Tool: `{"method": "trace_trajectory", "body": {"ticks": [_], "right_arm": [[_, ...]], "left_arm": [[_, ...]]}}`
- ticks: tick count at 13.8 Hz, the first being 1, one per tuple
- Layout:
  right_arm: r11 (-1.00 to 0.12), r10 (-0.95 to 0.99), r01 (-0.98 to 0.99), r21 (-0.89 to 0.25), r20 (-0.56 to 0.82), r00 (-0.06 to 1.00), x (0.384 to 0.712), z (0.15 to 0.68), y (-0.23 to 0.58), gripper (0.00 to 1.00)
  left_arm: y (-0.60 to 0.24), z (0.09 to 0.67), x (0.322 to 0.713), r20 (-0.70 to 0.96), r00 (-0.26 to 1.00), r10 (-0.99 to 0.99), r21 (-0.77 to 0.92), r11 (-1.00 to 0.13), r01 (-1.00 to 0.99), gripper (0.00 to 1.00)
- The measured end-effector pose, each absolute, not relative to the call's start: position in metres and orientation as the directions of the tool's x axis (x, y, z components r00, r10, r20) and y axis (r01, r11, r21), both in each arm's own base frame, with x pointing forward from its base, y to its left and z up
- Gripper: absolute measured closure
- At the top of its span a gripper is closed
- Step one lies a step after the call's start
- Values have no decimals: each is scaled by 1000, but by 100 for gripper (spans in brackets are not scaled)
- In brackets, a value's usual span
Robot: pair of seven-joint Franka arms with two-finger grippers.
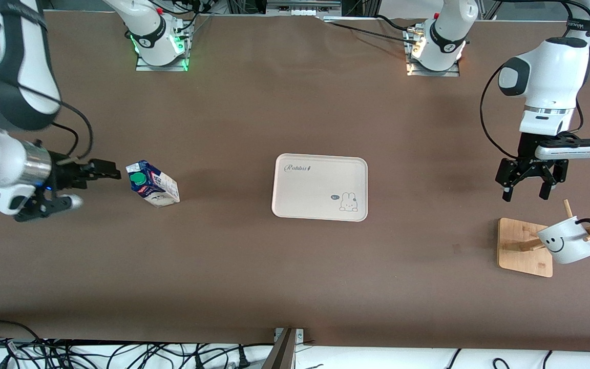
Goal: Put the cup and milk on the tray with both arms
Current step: 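Grasp the milk carton with the right gripper while the left gripper lowers to the mug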
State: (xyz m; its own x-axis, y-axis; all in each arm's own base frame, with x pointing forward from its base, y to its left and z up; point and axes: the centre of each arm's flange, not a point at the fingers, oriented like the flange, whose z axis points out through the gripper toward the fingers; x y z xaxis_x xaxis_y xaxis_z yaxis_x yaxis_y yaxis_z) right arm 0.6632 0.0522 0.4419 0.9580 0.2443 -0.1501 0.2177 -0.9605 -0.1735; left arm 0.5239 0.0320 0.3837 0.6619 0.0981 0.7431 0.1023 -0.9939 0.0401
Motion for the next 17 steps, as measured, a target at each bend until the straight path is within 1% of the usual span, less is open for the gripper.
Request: {"method": "trace_trajectory", "body": {"ticks": [4,6,9,17], "right_arm": [[-952,287,269,-144,-130,949,670,419,88,0],[-955,284,270,-123,-126,950,667,400,100,0],[-960,277,266,-93,-149,949,659,367,97,0],[-962,272,259,-93,-195,942,643,348,91,0]], "left_arm": [[33,365,523,734,658,167,87,-984,153,0],[36,355,523,734,648,202,106,-977,185,0],[39,339,524,746,629,219,112,-972,206,0],[39,349,553,775,593,217,119,-972,201,0]]}}
